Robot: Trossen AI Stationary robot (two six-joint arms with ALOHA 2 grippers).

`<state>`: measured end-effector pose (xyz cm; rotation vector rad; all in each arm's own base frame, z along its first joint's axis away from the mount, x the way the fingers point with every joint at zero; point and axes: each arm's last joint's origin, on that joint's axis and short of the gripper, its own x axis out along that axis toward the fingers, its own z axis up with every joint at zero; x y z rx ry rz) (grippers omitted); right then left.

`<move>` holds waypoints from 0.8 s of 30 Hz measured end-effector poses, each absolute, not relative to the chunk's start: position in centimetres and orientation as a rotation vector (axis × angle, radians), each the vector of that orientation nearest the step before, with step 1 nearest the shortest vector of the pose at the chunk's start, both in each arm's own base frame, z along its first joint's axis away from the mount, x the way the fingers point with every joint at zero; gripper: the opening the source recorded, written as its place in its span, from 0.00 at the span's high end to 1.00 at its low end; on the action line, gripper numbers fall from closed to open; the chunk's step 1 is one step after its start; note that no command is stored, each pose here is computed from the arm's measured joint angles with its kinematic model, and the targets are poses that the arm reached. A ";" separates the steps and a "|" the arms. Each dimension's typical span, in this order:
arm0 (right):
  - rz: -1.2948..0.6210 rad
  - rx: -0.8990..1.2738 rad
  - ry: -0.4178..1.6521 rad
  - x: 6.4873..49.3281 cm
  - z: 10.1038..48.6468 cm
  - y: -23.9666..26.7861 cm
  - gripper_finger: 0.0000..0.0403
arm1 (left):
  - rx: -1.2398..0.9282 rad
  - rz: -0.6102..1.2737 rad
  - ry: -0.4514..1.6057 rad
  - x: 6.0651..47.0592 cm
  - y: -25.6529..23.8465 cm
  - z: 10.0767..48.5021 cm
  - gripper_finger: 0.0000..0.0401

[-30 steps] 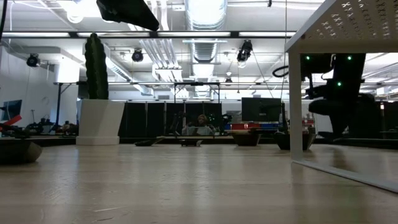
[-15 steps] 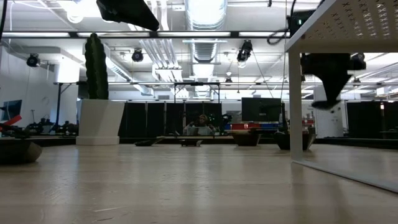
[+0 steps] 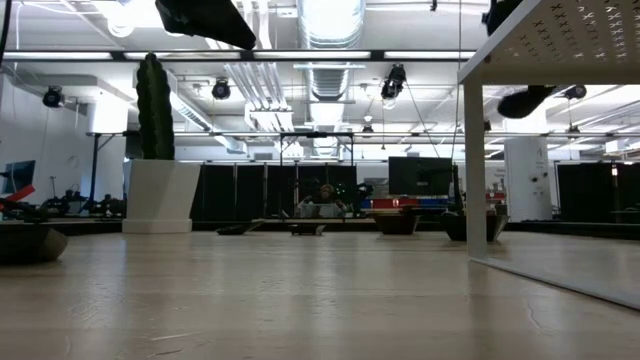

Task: Pick & Place Mini shaped plates
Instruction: Stack the drop-shaped plate on top of the other drop-shaped plate on the shelf

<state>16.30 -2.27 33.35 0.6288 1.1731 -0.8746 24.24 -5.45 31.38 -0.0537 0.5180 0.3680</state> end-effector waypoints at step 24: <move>-0.589 0.846 1.411 17.9 35.9 9.3 0.98 | 0.015 0.363 0.580 25.7 -5.9 29.8 0.87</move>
